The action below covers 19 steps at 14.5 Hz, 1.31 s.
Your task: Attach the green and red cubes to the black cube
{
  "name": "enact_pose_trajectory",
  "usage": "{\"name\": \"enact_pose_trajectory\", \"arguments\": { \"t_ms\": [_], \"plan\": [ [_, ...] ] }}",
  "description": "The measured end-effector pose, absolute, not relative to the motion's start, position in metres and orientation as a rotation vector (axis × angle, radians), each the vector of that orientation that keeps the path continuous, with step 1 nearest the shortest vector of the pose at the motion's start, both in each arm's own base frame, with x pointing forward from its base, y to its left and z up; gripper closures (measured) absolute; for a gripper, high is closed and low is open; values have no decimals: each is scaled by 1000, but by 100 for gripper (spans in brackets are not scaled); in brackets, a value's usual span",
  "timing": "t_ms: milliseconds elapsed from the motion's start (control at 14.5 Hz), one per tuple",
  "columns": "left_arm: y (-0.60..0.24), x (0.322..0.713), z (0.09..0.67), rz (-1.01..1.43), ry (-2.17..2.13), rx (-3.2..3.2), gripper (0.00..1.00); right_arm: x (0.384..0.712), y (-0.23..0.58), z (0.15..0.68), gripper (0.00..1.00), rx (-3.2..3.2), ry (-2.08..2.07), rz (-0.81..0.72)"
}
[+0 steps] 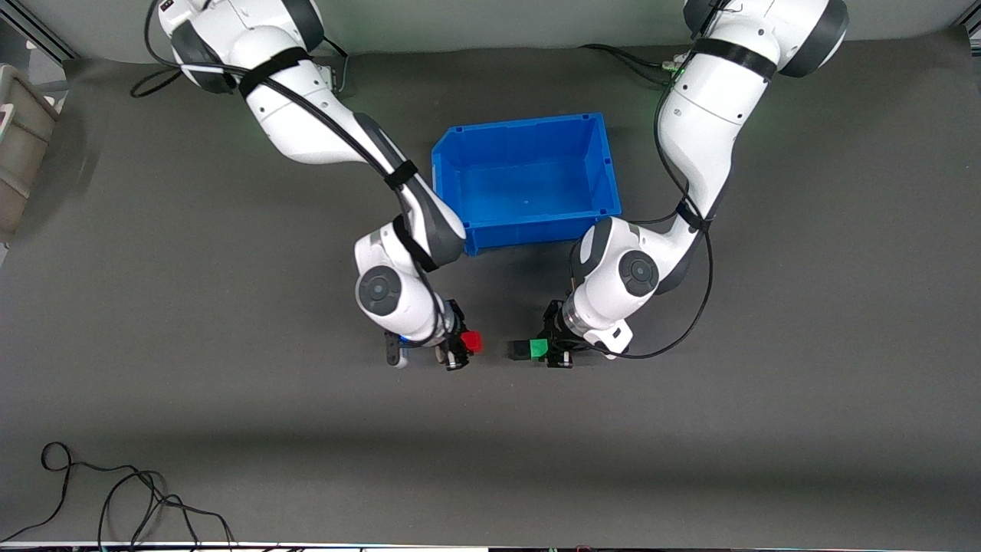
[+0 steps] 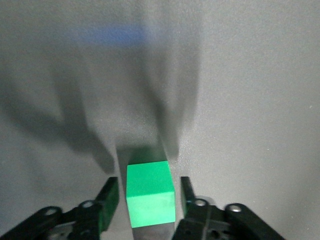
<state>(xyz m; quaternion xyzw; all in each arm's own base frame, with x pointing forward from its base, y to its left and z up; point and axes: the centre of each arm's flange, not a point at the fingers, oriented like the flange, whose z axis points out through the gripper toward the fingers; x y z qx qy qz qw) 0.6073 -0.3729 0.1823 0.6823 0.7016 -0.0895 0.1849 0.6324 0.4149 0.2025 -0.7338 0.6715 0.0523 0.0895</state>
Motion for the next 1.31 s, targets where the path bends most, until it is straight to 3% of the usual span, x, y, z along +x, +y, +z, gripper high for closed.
{"name": "enact_pose_trajectory", "arguments": {
  "t_ms": [207,276,621,1310],
  "plan": [
    [-373,607,182,-269,1984,1938,4,630,432,189,61,-2133,2082,87],
    [-372,608,182,-273,1988,1951,0,627,439,187,61,-2111,2105,84],
    [-326,632,184,-257,2001,2022,0,618,460,193,61,-2012,2184,93],
    [-115,677,245,-420,1763,2329,0,622,473,174,61,-2011,2186,18]
  ]
}}
